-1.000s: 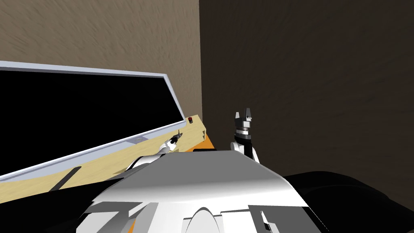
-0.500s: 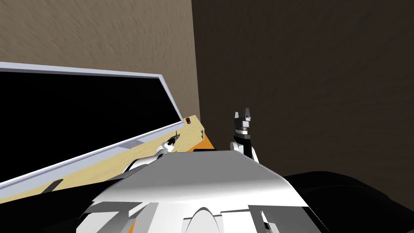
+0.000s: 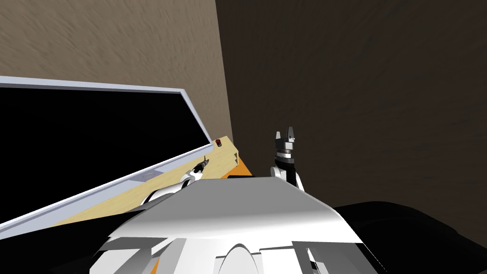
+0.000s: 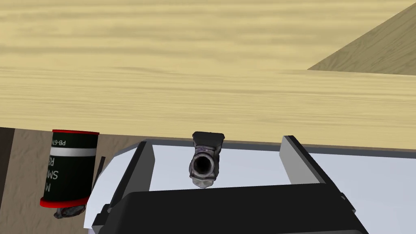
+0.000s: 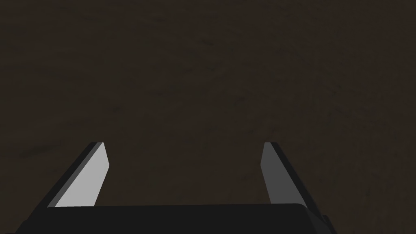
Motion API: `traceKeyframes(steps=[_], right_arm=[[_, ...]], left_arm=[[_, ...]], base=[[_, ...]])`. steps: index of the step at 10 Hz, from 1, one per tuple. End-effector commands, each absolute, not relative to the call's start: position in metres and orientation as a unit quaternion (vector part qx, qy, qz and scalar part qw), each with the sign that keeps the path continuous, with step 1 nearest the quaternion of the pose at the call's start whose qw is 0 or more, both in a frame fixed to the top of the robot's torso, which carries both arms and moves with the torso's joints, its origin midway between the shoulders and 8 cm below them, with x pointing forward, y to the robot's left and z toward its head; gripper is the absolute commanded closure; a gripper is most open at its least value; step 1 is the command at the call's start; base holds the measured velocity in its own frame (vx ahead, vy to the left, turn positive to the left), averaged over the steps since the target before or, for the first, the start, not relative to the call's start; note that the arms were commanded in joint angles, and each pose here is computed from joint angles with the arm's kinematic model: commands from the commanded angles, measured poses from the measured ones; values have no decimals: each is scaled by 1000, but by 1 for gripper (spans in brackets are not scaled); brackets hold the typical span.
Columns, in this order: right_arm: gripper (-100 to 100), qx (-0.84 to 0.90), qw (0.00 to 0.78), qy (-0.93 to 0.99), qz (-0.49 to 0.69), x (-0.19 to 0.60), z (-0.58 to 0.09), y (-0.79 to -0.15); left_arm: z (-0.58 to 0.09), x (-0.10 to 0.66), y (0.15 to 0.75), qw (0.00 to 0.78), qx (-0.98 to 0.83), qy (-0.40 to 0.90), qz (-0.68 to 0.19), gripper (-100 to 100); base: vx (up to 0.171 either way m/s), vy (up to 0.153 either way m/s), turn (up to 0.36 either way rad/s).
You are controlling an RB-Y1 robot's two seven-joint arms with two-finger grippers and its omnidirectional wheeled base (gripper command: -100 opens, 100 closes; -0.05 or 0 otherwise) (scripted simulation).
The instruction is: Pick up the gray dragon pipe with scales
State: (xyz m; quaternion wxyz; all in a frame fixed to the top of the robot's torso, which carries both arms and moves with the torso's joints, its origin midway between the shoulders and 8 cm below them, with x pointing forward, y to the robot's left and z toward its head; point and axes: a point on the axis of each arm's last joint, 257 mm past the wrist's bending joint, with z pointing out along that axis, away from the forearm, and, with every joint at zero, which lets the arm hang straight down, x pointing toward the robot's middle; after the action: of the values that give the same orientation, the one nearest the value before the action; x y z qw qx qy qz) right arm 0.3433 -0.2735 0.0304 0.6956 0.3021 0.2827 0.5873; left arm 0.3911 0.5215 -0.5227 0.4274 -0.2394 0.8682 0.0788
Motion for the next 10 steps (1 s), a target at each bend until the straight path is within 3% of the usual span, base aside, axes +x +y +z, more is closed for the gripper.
traceKeyframes(steps=[1,3,4,8,9,10], right_arm=[[0,302,696,283,587,343,30,-274],[0,302,695,283,588,343,31,-273],[0,302,695,283,588,343,31,-273],[0,302,695,283,588,343,31,-273],[0,302,695,283,588,343,31,-273],[0,302,695,283,588,343,31,-273]], left_arm=[[-521,390,523,429,-239,867,80,-100],[-522,383,531,428,-248,865,84,-100],[-522,382,532,428,-250,864,84,100],[-522,383,531,429,-249,864,83,100],[-522,383,531,429,-249,864,84,0],[-521,390,523,429,-239,867,80,100]], base=[[4,-4,12],[-12,2,-154],[-1,4,11],[0,-1,-4],[0,0,0],[16,0,205]])
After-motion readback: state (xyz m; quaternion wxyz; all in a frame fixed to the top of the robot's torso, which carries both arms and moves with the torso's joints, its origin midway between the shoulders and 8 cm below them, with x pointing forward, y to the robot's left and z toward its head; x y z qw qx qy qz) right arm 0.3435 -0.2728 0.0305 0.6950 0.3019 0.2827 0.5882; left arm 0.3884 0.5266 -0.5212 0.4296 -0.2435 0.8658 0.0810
